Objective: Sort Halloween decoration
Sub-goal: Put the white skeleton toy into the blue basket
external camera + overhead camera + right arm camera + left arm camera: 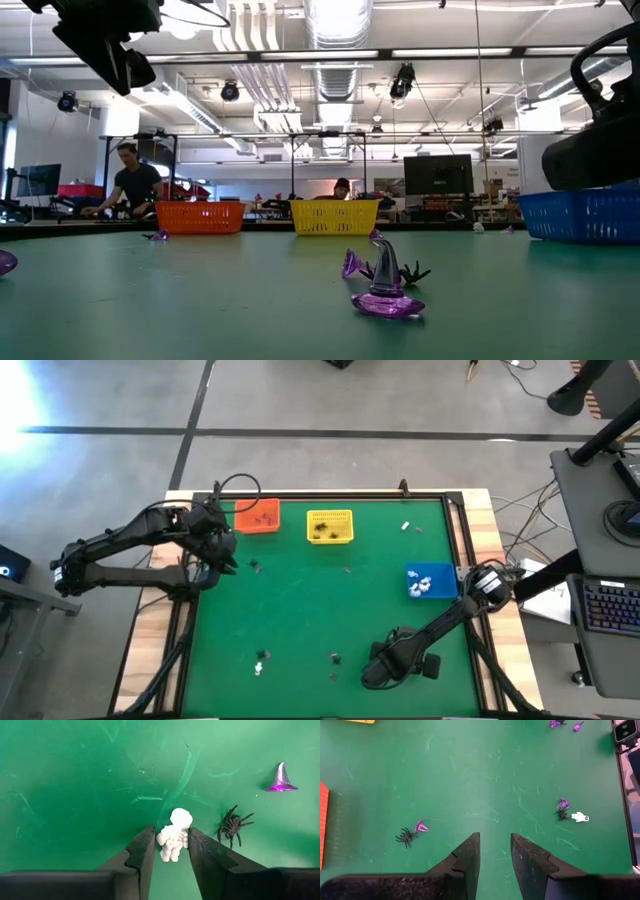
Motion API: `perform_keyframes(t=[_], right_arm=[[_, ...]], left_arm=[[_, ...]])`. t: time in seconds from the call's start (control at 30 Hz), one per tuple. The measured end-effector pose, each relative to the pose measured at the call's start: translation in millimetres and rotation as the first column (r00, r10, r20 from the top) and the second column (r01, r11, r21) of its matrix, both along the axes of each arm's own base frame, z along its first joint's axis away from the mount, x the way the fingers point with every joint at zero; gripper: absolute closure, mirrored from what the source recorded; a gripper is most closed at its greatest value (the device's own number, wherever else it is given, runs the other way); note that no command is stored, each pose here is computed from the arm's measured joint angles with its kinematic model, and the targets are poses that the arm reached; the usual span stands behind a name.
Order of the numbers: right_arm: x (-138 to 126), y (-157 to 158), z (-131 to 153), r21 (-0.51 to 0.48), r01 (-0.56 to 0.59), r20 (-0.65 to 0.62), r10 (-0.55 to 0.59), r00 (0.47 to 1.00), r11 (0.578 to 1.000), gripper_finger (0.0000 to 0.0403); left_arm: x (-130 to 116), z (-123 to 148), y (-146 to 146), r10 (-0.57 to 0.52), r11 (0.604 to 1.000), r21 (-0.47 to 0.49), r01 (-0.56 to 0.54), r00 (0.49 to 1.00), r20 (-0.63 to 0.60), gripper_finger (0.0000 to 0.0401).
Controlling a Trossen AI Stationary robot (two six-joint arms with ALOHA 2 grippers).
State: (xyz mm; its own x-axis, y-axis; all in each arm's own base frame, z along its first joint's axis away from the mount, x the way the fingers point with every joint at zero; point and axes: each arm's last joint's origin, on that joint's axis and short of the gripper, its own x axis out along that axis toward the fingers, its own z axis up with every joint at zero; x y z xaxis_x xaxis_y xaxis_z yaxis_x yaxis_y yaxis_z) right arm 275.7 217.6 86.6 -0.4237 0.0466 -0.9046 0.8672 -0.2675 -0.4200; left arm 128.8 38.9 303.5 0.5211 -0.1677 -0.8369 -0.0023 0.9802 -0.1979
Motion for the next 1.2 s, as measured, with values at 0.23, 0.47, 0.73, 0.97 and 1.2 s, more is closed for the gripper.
perform_keyframes(t=[0.23,0.47,0.73,0.97,1.2], right_arm=[[0.5,0.3,-0.2,0.006,-0.009,0.007,0.009,1.0,1.0,0.0345],[0.3,0.2,3.5,0.015,-0.014,0.011,0.014,1.0,1.0,0.0368],[-3.5,-1.8,33.3,0.041,-0.025,0.046,0.023,0.999,0.999,0.0371],[-7.8,-4.4,49.9,0.037,-0.036,0.069,0.033,0.997,0.999,0.0376],[-10.3,-7.0,55.6,0.019,-0.043,0.074,0.041,0.996,0.999,0.0377]], left_arm=[[0.0,0.0,0.0,-0.002,1.0,0.001,0.002,1.0,0.001,0.031],[0.1,0.1,0.0,-0.002,1.0,0.002,0.002,1.0,0.002,0.031],[0.4,0.2,0.1,-0.002,1.0,0.003,0.002,1.0,0.005,0.031],[0.4,0.2,0.1,-0.002,1.0,0.003,0.002,1.0,0.005,0.031],[0.4,0.1,0.2,-0.001,1.0,0.002,0.001,1.0,0.004,0.031]])
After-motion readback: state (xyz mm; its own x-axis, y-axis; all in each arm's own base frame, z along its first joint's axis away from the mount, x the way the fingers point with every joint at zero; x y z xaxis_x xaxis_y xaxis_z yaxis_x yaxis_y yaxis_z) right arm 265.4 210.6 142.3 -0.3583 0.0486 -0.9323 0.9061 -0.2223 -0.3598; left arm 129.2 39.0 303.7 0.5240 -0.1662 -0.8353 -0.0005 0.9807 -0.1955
